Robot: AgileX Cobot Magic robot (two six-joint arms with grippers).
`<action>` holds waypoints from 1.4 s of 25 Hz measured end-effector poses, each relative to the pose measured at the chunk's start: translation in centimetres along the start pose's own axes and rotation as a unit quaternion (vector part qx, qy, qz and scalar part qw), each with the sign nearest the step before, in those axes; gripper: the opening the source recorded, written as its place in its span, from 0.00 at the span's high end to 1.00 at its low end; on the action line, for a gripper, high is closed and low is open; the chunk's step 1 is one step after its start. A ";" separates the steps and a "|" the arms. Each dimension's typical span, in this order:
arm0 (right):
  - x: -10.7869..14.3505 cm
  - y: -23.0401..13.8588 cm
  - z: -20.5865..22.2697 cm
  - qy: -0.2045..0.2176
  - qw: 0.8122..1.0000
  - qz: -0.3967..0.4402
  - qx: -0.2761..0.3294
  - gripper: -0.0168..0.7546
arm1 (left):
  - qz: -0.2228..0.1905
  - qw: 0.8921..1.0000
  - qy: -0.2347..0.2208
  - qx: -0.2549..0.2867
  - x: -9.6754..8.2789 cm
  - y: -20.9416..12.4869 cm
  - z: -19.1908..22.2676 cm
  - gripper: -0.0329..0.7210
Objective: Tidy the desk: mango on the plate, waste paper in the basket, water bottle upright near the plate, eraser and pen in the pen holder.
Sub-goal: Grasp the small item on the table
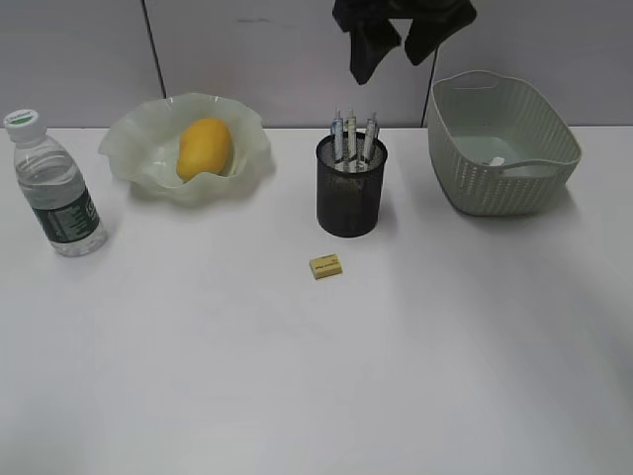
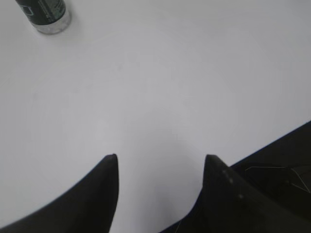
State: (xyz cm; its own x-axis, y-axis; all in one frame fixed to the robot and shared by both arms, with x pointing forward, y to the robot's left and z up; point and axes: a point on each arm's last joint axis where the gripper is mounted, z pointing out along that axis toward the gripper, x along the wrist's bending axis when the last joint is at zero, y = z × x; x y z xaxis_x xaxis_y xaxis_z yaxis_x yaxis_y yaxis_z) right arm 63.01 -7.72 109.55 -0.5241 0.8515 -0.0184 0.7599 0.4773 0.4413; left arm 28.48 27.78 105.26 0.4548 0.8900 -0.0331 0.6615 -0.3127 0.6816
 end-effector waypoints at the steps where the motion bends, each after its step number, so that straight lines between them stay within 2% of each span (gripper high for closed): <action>1: 0.0 -0.4 -0.4 0.000 1.000 -0.001 0.003 0.28 | 0.000 1.000 0.000 0.000 0.0 0.0 0.0 0.39; 8: 0.3 -5.1 -2.4 0.004 1.000 -0.008 0.030 0.29 | 0.000 1.000 0.000 0.000 0.0 0.0 0.0 0.39; 15: 0.6 -12.2 -4.0 0.003 1.000 -0.008 0.015 0.29 | 0.000 1.000 0.000 0.000 0.0 0.0 0.0 0.39; 27: 1.0 -22.5 -7.8 0.000 0.998 -0.007 -0.057 0.29 | 0.000 1.000 0.000 -0.001 0.0 0.1 0.0 0.39; 35: 1.2 -27.4 -8.8 -0.001 0.997 -0.007 -0.077 0.29 | -0.001 0.999 -0.018 -0.035 -0.9 3.6 1.3 0.39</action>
State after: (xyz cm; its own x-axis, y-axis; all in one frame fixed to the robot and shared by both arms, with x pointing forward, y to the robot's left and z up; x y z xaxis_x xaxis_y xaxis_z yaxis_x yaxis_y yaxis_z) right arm 38.17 -21.71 105.35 -0.5335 0.8453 -0.0285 0.6842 0.4511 0.5731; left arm 31.23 25.40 106.81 0.4761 0.8774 -0.0596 0.6189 -0.2861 0.7315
